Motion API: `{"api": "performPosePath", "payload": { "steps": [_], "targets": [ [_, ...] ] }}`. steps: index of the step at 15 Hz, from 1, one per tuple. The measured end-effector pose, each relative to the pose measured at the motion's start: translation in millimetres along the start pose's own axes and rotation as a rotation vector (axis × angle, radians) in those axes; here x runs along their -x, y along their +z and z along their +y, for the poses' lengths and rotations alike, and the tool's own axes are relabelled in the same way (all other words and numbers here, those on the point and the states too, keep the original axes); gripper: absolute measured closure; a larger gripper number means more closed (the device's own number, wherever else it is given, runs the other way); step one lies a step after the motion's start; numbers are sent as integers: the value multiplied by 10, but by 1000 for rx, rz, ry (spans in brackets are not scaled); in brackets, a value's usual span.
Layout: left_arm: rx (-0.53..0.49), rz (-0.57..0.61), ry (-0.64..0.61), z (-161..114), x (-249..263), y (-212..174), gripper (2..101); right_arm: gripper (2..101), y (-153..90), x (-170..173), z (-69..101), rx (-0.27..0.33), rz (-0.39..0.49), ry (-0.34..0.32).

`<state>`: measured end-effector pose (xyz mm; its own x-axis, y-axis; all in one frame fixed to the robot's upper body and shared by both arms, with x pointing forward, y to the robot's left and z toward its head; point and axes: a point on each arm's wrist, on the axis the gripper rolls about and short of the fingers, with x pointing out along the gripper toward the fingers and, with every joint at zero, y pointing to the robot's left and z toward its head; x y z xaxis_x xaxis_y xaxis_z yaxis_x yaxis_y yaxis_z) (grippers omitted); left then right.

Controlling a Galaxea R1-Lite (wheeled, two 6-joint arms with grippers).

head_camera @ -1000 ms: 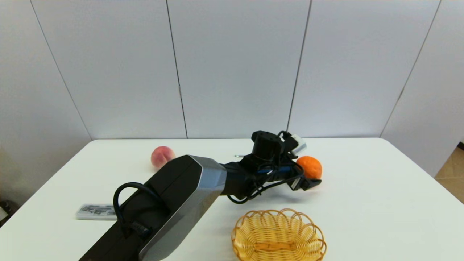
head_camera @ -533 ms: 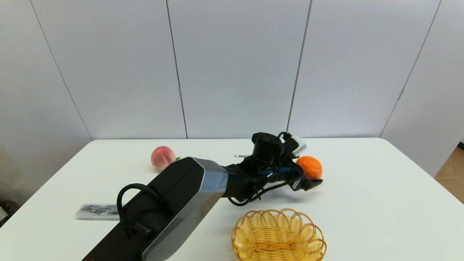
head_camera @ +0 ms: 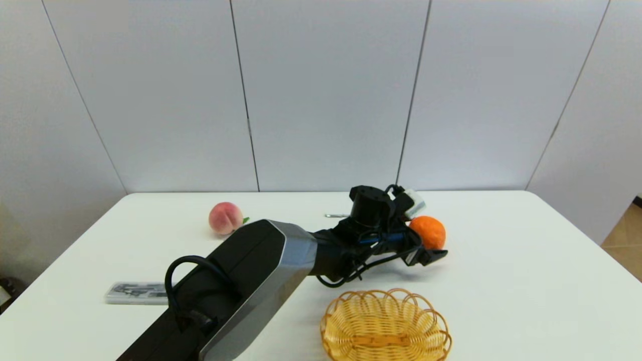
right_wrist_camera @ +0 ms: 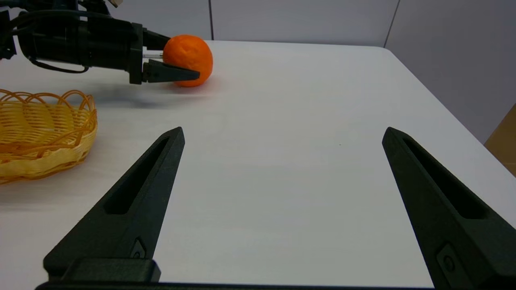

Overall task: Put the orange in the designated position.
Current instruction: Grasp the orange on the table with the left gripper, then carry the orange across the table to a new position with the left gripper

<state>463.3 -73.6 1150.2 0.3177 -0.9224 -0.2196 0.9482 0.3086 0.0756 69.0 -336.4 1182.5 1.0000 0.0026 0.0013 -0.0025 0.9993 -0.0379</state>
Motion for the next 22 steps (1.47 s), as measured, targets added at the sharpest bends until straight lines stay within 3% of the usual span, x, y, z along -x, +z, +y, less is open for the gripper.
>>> {"api": "performPosePath", "payload": {
  "steps": [8, 10, 12, 19, 22],
  "targets": [
    [2, 6, -1, 1, -8, -31, 53, 50, 0, 0, 0, 0, 0, 0],
    [1, 6, -1, 1, -9, -33, 256, 50, 0, 0, 0, 0, 0, 0],
    [1, 7, -1, 0, -11, -41, 327, 50, 0, 0, 0, 0, 0, 0],
    [-3, -2, 1, 2, 1, 1, 347, 50, 0, 0, 0, 0, 0, 0],
    [-19, -13, 11, 34, 121, 274, 349, 50, 0, 0, 0, 0, 0, 0]
  ]
}}
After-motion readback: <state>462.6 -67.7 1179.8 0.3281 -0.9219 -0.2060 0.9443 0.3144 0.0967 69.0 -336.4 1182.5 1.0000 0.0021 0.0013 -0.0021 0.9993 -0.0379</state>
